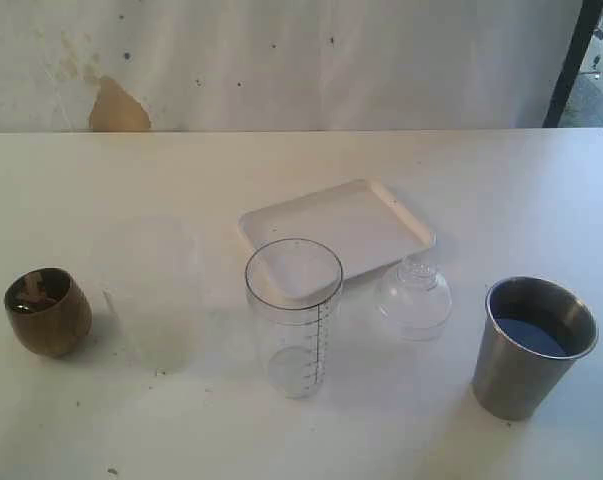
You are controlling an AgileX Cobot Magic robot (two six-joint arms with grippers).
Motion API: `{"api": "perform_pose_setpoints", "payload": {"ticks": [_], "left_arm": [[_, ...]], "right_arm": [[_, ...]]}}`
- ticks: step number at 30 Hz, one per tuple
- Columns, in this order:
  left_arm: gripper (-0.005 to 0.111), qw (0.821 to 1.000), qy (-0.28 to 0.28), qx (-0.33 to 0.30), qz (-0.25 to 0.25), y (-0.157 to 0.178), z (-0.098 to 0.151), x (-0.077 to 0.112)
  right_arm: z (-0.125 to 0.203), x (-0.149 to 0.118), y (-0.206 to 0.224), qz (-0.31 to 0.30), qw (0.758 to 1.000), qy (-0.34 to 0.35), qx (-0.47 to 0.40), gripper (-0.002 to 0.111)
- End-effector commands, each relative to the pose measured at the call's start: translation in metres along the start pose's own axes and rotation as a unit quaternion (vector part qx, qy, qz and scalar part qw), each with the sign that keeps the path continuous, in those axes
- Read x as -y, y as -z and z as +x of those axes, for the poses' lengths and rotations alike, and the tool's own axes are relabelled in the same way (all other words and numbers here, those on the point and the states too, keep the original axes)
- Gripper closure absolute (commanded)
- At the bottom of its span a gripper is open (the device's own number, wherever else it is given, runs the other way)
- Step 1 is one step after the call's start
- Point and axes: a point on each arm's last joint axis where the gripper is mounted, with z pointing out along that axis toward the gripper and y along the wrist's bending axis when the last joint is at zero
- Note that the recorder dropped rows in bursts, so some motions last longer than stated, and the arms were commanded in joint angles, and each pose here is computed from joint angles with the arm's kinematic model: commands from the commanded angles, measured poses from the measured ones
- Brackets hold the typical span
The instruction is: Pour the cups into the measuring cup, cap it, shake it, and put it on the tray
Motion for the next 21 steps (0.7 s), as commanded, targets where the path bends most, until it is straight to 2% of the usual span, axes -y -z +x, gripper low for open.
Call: {"api": "perform_pose_setpoints", "payload": {"ticks": [1, 2, 4, 5, 10, 13, 14, 15, 16, 17, 18, 19, 21], "left_arm": [[0.107, 0.998, -0.022, 0.061, -0.014, 0.001, -0.01, -0.002], [0.107, 0.997, 0.012, 0.079, -0.014, 0.001, -0.013, -0.002], [0.107, 0.987, 0.12, 0.108, -0.008, 0.002, -0.018, -0.003], [0.107, 0.981, 0.152, 0.119, -0.006, 0.002, -0.02, -0.004], [0.107, 0.952, 0.242, 0.186, -0.002, 0.006, -0.031, -0.008], [0.101, 0.947, 0.258, 0.192, 0.001, 0.006, -0.032, -0.009], [0.096, 0.948, 0.254, 0.19, 0.001, 0.006, -0.032, -0.008], [0.073, 0.949, 0.25, 0.194, 0.0, 0.007, -0.032, -0.008], [0.059, 0.948, 0.25, 0.198, 0.0, 0.007, -0.033, -0.009], [0.021, 0.945, 0.249, 0.213, -0.001, 0.008, -0.035, -0.01], [0.007, 0.943, 0.252, 0.217, -0.001, 0.008, -0.036, -0.01], [0.003, 0.941, 0.26, 0.218, 0.001, 0.008, -0.036, -0.01], [0.005, 0.942, 0.252, 0.222, 0.0, 0.008, -0.037, -0.01]], "right_arm": [[0.002, 0.0, 0.0, -0.002, 1.0, 0.001, 0.0, 0.108], [0.002, 0.0, 0.0, -0.002, 1.0, 0.001, 0.0, 0.108], [0.002, 0.0, 0.0, -0.002, 1.0, 0.001, 0.0, 0.108], [0.002, 0.0, 0.0, -0.002, 1.0, 0.001, 0.0, 0.108], [0.002, 0.0, 0.0, -0.002, 1.0, 0.001, 0.0, 0.108], [0.002, 0.0, 0.0, -0.002, 1.0, 0.001, 0.0, 0.108], [0.002, 0.0, 0.0, -0.002, 1.0, 0.001, 0.0, 0.108], [0.002, 0.0, 0.0, -0.002, 1.0, 0.001, 0.0, 0.108], [0.002, 0.0, 0.0, -0.002, 1.0, 0.001, 0.0, 0.108], [0.002, 0.0, 0.0, -0.002, 1.0, 0.001, 0.0, 0.108], [0.002, 0.0, 0.0, -0.002, 1.0, 0.001, 0.0, 0.108], [0.002, 0.0, 0.0, -0.002, 1.0, 0.001, 0.0, 0.108], [0.002, 0.0, 0.0, -0.002, 1.0, 0.001, 0.0, 0.108]]}}
